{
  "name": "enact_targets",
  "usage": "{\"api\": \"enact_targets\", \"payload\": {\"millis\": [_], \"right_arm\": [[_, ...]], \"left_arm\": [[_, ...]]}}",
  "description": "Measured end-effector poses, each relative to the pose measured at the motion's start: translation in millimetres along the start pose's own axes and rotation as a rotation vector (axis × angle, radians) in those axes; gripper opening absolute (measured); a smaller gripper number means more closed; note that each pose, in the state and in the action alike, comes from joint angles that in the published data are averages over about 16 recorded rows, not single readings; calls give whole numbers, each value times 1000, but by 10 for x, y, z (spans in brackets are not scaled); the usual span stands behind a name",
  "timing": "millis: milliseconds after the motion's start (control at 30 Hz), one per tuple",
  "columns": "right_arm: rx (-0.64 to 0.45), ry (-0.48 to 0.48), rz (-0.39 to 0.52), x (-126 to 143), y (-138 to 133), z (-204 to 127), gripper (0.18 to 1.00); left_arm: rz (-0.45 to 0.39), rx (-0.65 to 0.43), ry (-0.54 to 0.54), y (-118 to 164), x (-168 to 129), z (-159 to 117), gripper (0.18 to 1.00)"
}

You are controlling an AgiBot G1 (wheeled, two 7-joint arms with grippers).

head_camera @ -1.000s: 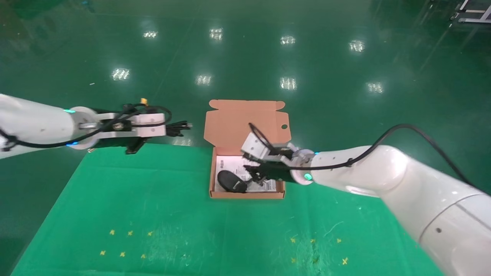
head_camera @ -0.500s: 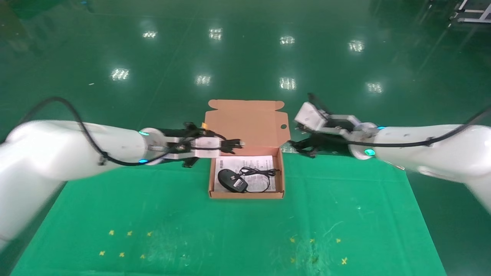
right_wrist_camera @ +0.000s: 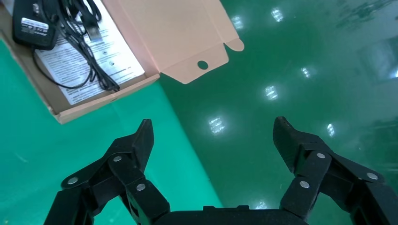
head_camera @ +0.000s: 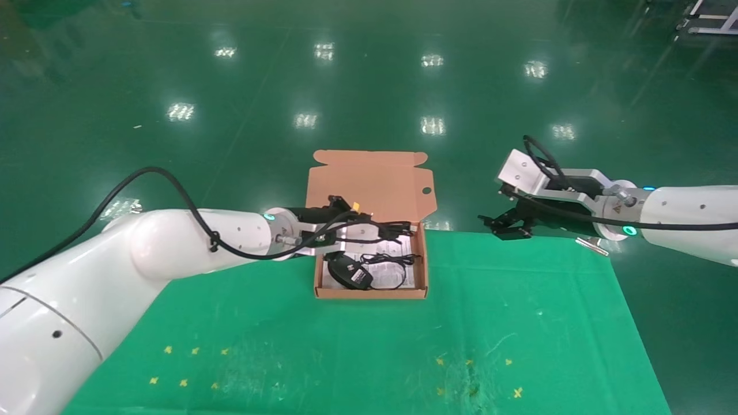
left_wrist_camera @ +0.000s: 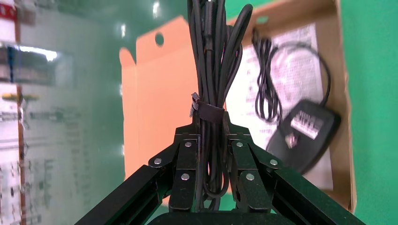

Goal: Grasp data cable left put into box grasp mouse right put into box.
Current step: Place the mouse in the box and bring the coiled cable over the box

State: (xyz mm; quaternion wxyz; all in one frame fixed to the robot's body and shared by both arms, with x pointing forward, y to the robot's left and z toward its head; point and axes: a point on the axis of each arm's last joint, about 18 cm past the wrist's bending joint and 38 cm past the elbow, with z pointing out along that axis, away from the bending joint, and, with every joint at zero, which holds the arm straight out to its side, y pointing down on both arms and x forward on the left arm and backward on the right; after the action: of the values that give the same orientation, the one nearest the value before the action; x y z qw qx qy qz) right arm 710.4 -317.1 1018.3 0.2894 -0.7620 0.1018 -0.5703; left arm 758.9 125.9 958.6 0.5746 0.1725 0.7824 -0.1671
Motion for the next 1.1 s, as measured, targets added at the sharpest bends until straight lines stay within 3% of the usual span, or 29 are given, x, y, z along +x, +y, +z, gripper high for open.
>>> {"api": "enact_targets", "payload": {"millis": [267,667,900,1100], "right_arm": [[-12,4,-5,-9,0,-53,968],[-15,6,-8,-14,-3,-62,1001],[-10,9,-10,-5,-20,-59,1001],[7,31,-36,64,-89,-95,1001]], "left_arm": [[14,55,2,-111,28,30,259],[15,68,5,-134,25,30,279],[30,67,-9,-121,-21,-8,341],[44,56,-70,-83,-268,-118,429]]}}
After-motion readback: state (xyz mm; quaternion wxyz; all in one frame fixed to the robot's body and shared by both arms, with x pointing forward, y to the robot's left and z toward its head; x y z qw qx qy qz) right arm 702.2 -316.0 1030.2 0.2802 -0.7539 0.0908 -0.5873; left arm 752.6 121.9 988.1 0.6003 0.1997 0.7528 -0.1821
